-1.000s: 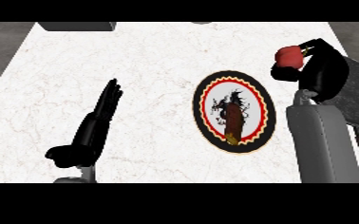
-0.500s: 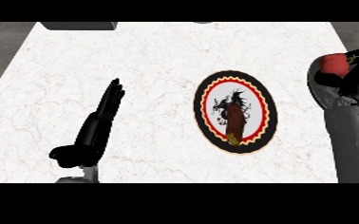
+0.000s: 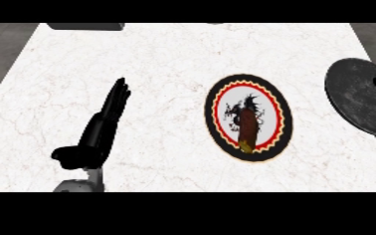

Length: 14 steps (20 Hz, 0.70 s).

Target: Pick the bell pepper from the plate and place it in the pan

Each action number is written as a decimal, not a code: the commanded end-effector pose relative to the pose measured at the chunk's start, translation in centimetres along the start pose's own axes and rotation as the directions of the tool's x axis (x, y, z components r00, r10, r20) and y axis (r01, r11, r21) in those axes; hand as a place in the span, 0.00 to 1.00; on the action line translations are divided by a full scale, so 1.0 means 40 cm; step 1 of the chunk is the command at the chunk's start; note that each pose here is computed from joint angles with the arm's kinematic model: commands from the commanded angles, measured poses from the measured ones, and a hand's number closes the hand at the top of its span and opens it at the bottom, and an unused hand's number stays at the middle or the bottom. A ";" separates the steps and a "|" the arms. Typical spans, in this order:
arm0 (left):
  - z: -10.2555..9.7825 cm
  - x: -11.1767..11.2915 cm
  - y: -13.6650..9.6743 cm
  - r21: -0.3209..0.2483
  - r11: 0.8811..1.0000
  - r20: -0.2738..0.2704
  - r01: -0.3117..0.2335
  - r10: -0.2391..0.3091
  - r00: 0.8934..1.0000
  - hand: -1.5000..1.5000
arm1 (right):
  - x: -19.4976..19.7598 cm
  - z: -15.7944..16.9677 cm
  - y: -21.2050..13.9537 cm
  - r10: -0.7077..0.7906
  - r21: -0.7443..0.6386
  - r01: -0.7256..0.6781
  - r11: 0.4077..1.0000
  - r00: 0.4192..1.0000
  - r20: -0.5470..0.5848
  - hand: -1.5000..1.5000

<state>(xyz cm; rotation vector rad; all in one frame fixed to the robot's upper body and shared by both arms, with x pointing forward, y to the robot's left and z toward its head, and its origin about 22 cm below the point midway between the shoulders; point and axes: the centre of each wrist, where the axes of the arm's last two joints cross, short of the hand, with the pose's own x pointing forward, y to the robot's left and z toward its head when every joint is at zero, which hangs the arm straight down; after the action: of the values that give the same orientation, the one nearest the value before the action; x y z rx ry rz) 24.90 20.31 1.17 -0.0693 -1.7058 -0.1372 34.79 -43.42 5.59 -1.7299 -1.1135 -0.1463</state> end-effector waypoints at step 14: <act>-0.018 0.007 -0.027 -0.055 0.998 0.010 -0.016 0.016 1.000 0.50 | -0.095 -0.047 0.017 -0.035 0.501 0.125 0.856 0.982 -0.184 0.00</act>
<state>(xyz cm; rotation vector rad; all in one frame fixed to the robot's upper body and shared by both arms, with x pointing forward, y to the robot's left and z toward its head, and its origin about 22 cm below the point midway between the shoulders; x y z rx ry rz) 25.01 19.20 1.44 -0.1126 -1.7158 -0.1619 33.45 -47.48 3.77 -1.2511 -0.9338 -0.0256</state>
